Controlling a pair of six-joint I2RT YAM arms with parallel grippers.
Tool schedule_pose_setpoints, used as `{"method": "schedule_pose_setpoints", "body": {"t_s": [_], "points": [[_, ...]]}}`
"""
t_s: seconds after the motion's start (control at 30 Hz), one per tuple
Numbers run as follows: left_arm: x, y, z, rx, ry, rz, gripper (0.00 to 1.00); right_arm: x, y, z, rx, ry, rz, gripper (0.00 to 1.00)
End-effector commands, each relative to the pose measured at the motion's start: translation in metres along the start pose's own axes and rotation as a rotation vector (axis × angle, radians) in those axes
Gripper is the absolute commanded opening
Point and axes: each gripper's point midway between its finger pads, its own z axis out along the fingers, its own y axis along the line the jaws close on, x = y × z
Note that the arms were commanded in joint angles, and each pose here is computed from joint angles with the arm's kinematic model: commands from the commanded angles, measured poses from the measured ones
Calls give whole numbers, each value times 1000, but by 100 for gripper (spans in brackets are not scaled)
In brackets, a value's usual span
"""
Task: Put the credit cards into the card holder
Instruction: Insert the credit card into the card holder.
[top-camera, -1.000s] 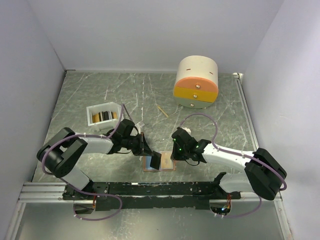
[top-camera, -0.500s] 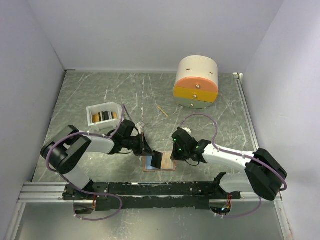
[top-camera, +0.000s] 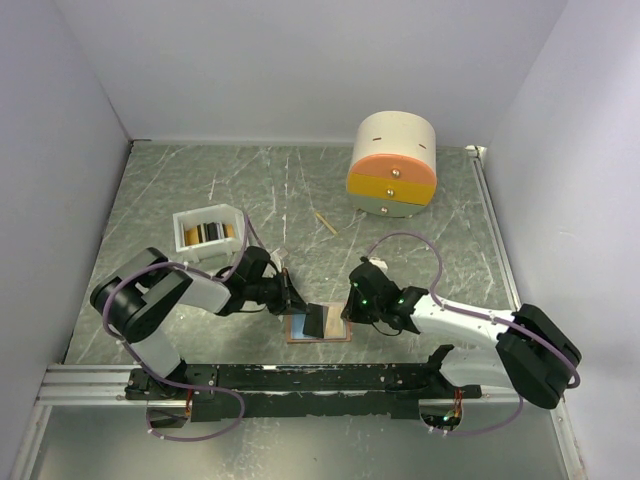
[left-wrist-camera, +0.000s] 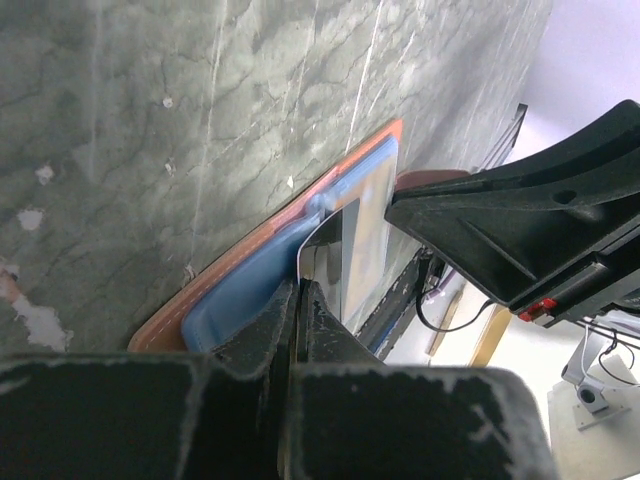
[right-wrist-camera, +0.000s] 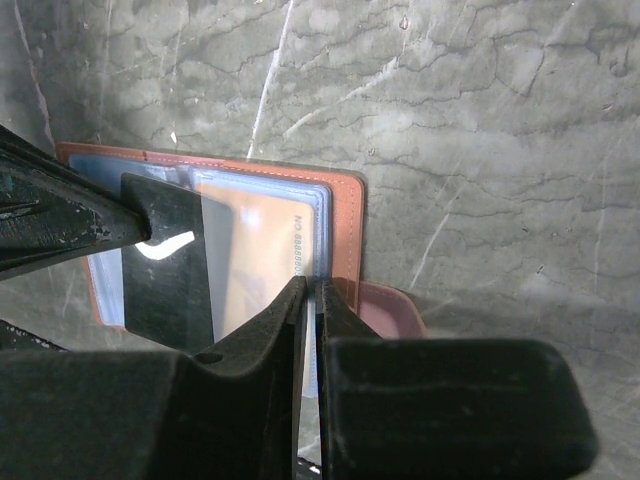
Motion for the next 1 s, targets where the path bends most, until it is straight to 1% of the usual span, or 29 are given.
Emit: {"method": "schedule_pose_setpoints", "body": {"t_s": [0.0,0.13,0.53,0.87,0.97], "points": [[-5,15,4,-60,-61,9,7,31,-15,3,31,105,22,7],[-7,15,3,-67,-93,3,7,30,-13,1,20,96,33,7],[-12,14,-2,-95,-137,6,7,31,-14,-1,6,86,51,6],[5,2,6,-55,-92,23,7,27,-7,-1,-26,62,81,6],[5,-7,7,-41,-87,42,11,23,-3,-2,-29,56,71,7]]}}
